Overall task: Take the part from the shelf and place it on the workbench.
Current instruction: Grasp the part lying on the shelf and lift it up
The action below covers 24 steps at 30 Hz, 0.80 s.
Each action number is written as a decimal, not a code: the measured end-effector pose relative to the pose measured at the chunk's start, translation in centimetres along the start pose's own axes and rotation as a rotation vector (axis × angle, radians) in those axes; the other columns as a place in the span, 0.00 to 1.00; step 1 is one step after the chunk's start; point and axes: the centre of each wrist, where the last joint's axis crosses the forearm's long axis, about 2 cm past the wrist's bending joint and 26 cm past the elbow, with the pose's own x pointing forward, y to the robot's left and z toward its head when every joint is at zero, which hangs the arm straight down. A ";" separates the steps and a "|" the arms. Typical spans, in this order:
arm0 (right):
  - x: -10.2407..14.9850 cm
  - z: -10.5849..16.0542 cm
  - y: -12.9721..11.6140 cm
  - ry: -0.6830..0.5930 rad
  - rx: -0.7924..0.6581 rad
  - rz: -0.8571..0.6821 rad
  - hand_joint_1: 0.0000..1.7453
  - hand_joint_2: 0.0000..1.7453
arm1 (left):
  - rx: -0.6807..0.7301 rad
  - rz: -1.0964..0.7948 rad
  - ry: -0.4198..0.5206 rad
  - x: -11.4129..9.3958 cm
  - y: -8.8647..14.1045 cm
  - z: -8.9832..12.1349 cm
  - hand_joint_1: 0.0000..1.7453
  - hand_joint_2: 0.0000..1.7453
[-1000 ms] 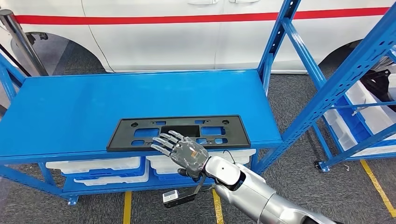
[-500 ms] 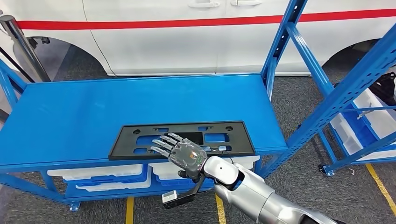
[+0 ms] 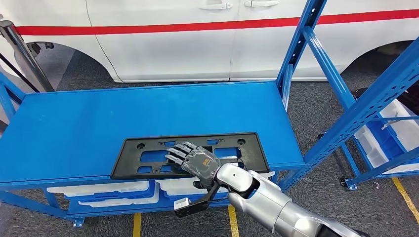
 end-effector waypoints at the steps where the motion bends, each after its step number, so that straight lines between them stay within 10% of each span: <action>1: -0.1 0.0 0.0 0.012 0.008 -0.002 0.00 1.00 | 0.000 0.002 0.001 0.0 0.0 0.0 0.00 0.00; 20: -0.5 0.0 1.1 0.082 0.065 -0.023 0.00 1.00 | 0.008 0.019 0.010 -0.3 0.3 0.0 0.00 0.00; 24: -0.4 0.1 1.4 0.092 0.071 -0.032 1.00 1.00 | -0.001 0.021 -0.003 -0.3 0.3 0.0 0.00 0.00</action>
